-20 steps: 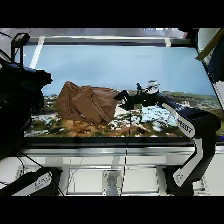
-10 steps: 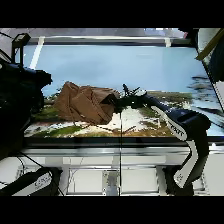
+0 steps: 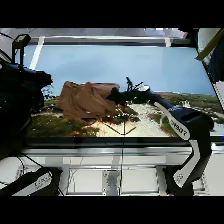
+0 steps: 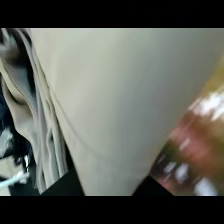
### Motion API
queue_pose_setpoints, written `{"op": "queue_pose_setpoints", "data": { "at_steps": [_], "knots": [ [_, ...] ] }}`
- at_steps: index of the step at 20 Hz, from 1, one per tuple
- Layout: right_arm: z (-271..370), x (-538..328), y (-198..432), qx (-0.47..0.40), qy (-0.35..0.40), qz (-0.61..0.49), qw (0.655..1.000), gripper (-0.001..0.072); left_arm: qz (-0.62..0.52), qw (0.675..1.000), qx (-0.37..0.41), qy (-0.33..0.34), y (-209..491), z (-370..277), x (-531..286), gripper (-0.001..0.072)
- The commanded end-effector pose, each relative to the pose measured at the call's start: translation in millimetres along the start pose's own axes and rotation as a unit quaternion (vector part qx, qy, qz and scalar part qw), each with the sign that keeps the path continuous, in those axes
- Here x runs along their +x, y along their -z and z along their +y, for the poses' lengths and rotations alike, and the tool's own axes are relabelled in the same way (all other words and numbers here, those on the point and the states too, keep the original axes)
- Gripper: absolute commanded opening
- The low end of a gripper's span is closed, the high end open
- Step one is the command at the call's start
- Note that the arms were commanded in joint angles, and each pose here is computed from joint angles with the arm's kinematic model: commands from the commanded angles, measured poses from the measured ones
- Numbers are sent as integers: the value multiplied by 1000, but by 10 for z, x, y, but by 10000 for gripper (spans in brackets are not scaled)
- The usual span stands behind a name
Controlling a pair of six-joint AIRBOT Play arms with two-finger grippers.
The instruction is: Fold the clothes and pants, and hang the long-sleeved shirts on hangers.
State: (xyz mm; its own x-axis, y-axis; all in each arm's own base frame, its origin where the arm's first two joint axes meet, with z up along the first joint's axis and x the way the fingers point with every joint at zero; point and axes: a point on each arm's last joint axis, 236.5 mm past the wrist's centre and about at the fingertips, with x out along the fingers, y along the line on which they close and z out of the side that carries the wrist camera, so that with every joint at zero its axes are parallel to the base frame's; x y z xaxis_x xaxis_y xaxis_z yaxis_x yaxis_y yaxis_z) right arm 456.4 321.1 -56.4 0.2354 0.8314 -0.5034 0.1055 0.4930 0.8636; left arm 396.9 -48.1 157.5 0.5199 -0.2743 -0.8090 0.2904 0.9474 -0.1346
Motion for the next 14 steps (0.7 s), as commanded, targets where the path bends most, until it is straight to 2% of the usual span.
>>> {"op": "queue_pose_setpoints", "data": {
  "at_steps": [1,4,7,10,14],
  "knots": [
    [-278,-718,-476,-19,36,-37,999,27,2,1000,0,0,9,1,-3,13],
    [-696,-1872,-1046,-11,110,-128,986,27,1,1000,0,0,9,1,-3,13],
    [-1217,-3233,-1209,18,179,-199,963,26,1,1000,0,0,8,0,-1,13],
    [-1810,-4484,-959,95,217,-260,936,26,2,1000,0,1,9,0,0,13],
    [-2657,-5750,-79,227,253,-312,887,26,2,1000,0,0,9,1,2,13]
  ]
}}
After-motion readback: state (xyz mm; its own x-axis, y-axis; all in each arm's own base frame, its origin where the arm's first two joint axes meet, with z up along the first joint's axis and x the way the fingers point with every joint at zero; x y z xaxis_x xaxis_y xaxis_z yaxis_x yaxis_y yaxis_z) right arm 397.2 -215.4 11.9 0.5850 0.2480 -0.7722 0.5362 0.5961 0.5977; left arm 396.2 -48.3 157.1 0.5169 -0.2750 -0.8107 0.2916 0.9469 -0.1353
